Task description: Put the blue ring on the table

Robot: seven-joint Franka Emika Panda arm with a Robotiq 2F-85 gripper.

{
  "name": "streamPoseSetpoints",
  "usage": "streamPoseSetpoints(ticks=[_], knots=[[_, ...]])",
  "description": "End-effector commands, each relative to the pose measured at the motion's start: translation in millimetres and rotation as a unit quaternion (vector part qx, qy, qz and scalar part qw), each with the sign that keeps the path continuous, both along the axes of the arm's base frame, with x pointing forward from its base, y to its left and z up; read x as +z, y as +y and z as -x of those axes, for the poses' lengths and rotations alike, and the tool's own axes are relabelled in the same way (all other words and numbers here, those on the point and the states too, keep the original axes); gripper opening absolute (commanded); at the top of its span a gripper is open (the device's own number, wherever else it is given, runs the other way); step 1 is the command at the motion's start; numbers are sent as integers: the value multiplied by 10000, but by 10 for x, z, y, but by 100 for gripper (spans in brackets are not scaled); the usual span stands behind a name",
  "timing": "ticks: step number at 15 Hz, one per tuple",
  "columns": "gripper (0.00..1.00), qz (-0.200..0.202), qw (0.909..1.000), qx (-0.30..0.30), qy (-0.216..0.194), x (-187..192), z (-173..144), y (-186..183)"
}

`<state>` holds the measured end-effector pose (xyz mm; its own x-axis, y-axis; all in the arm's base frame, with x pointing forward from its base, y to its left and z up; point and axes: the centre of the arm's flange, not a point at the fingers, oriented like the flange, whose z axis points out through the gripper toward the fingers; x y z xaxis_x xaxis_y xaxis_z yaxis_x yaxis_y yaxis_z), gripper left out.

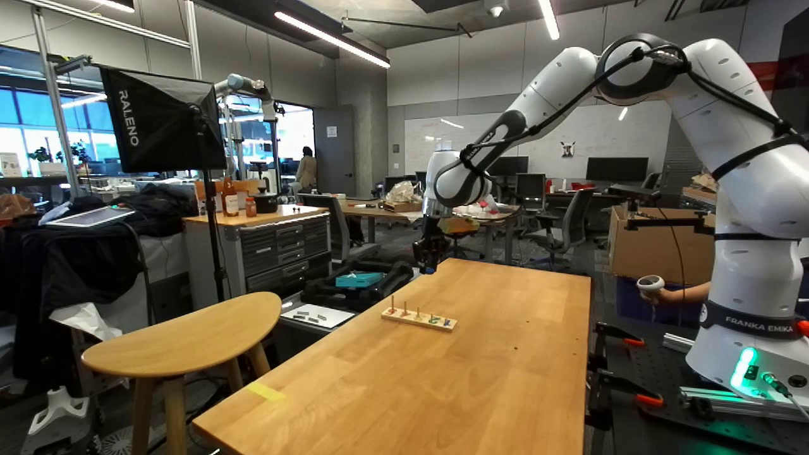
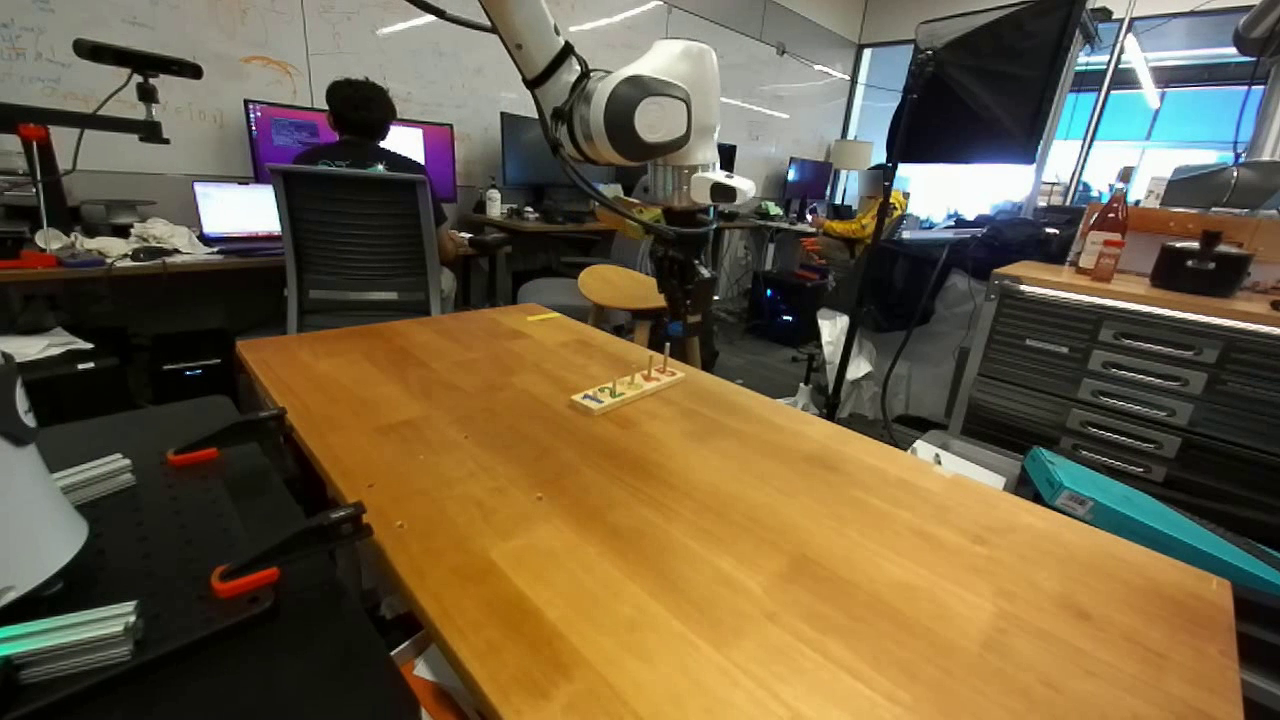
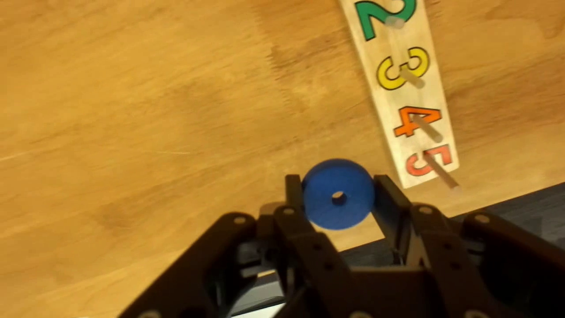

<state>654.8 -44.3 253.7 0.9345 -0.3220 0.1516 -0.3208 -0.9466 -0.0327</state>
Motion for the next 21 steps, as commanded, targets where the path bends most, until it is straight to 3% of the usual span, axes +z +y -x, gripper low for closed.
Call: streamPoseSetpoints(ticks=[1,7,10,11,13,16,17,21], knots=[[19,250,9991,-285,190,-253,-58,-263],[19,680,9944,-190,784,-868,125,-396],[19,704,9923,-116,1015,-1113,199,-347],[69,668,9920,-134,1063,-1149,214,-322],[74,496,9925,-161,1102,-1101,218,-208],[97,-281,9922,-1,1217,-495,236,334],[100,-529,9909,129,1235,-354,258,477],[100,-1276,9814,682,1261,517,369,1131]])
